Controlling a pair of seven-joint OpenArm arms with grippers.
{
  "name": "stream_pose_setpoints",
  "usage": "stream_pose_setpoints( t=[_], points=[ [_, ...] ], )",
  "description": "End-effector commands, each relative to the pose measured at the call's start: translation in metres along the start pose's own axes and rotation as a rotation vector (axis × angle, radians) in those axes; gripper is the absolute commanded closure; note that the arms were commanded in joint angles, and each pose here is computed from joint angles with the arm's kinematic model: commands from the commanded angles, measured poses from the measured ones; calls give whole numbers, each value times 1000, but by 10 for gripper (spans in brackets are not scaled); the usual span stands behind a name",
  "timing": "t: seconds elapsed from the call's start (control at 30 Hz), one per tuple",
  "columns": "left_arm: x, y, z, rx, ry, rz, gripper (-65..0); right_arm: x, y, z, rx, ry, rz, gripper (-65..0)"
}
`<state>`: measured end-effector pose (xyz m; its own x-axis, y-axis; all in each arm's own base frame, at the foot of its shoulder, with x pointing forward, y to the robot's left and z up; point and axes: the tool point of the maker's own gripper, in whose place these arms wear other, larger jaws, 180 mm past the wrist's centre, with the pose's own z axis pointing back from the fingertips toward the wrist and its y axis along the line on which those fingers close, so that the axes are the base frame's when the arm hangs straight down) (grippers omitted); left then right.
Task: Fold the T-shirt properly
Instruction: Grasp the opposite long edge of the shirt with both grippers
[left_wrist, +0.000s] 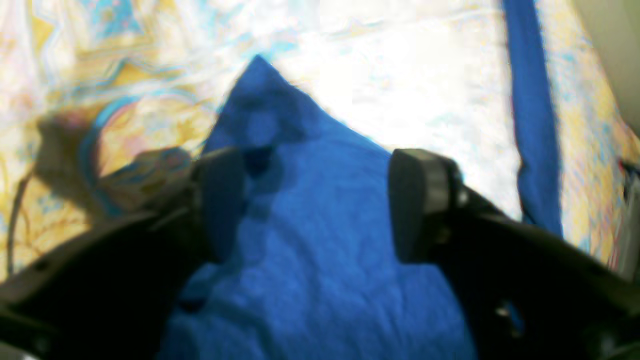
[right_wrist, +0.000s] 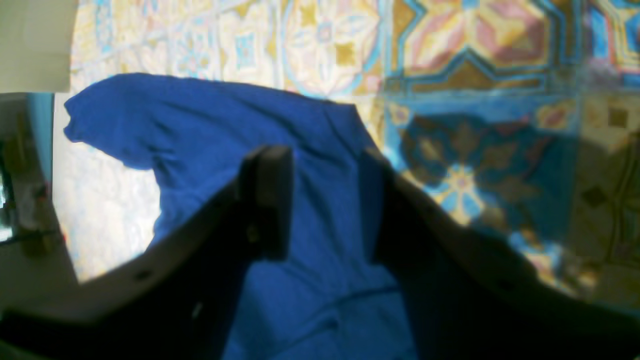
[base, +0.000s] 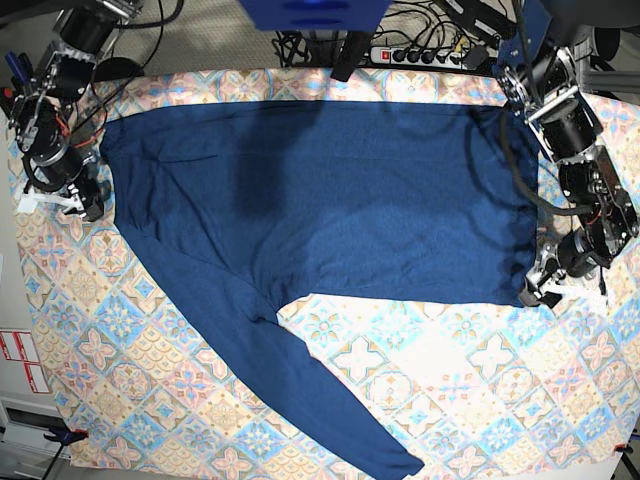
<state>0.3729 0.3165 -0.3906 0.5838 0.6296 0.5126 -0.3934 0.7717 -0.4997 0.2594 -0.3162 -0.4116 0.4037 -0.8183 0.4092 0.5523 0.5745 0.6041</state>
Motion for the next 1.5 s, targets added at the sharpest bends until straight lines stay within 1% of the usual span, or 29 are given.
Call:
stream_pose_setpoints(
  t=[0.0, 0.1, 0.2, 0.33, 0.4, 0.53, 0.67, 0.9, 1.1, 1.23, 1.47],
  points=[
    [24, -3, 3, -5, -58, -6, -381, 10, 19, -3, 39, -12, 35, -214],
    [23, 6, -8, 23, -71, 9, -353, 7, 42, -12, 77, 17, 84, -214],
    [30, 9, -15, 51, -114, -1, -349, 1, 63, -21, 113, 40, 118, -214],
    [24, 6, -34, 92, -87, -74, -351, -5, 80, -27, 143, 59, 147, -214],
    [22, 4, -40, 104, -93, -110, -352, -7, 85, -29, 152, 64, 155, -214],
    [21, 2, -44, 126, -104, -186, -352, -6, 84, -30, 141, 61, 166, -214],
    [19, 6, -44, 152, -101, -219, -352, -6, 84, -30, 141, 63, 166, -214],
    [22, 10, -42, 161, -104, -222, -353, -7, 83, -29, 139, 64, 166, -214],
    [0, 28, -41, 188, -64, -221, -353, -8, 83, -30, 139, 67, 165, -214],
    [-8, 39, -39, 202, -73, -224, -353, -9, 82, -29, 138, 68, 165, -214],
    [-14, 44, -38, 211, -69, -227, -353, -9, 83, -29, 139, 69, 166, -214]
  ],
)
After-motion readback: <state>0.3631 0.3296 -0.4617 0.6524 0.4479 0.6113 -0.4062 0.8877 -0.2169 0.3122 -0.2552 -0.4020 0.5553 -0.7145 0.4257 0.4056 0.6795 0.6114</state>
